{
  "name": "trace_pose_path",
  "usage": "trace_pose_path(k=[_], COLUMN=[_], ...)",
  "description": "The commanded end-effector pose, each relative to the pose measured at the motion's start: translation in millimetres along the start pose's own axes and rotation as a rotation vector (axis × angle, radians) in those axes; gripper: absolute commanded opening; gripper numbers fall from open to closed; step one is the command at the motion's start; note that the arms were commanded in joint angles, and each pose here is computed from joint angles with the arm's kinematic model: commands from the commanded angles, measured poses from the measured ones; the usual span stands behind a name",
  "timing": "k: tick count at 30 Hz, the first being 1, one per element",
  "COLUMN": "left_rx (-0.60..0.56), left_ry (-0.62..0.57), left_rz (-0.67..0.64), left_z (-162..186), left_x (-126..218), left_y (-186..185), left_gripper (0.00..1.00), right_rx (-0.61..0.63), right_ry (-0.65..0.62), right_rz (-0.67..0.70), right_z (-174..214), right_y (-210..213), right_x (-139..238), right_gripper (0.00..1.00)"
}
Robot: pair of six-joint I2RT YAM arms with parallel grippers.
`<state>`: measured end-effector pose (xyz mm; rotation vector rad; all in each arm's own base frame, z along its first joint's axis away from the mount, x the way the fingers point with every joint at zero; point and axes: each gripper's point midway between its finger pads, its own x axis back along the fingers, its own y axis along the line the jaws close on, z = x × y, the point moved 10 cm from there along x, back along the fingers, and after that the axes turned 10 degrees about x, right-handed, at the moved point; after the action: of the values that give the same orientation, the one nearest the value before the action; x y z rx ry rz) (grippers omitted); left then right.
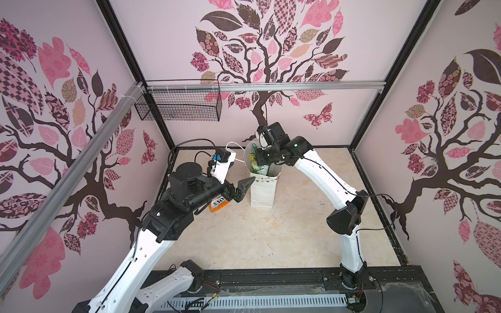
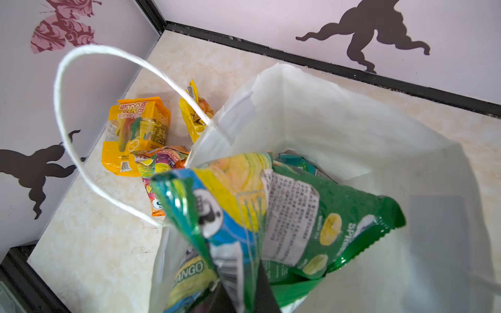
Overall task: Take the snacks out of the paper bag
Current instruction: 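Lift the mango tea candy bag up out of the paper bag with right gripper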
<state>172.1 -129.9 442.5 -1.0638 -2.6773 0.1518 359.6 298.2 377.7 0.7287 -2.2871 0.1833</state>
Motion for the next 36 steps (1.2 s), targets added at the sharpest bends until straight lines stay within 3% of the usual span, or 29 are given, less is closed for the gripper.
trace_pose_path(k=[1,10,26,30,36], left_rx=[0.01,0.05,0.349,0.436,0.436], left_ry=[-0.029,-0.055,-0.029,-0.047,-0.046], left_rz=[-0.011,-0.052,-0.16,-0.117,0.015], left_z=[0,-1,-23,-32,-45], left_x=[2,3,-8,-6,-13], left_y=[0,3,18,30,23], left_gripper=[0.98,0.97,0.95,0.95,0.94], right_rx=[-0.022,-0.026,0.127,0.165,0.232], right_ry=[-0.213,-0.309,-0.555,-0.595,-0.589], right_rz=[-0.035,-0.094,-0.273,-0.294,-0.326], right_z=[-30,-37,-13,-2,6], right_y=[0,4,18,22,39], right_x=[78,112,158,165,168], right_gripper=[0.01,0.01,0.0,0.0,0.0])
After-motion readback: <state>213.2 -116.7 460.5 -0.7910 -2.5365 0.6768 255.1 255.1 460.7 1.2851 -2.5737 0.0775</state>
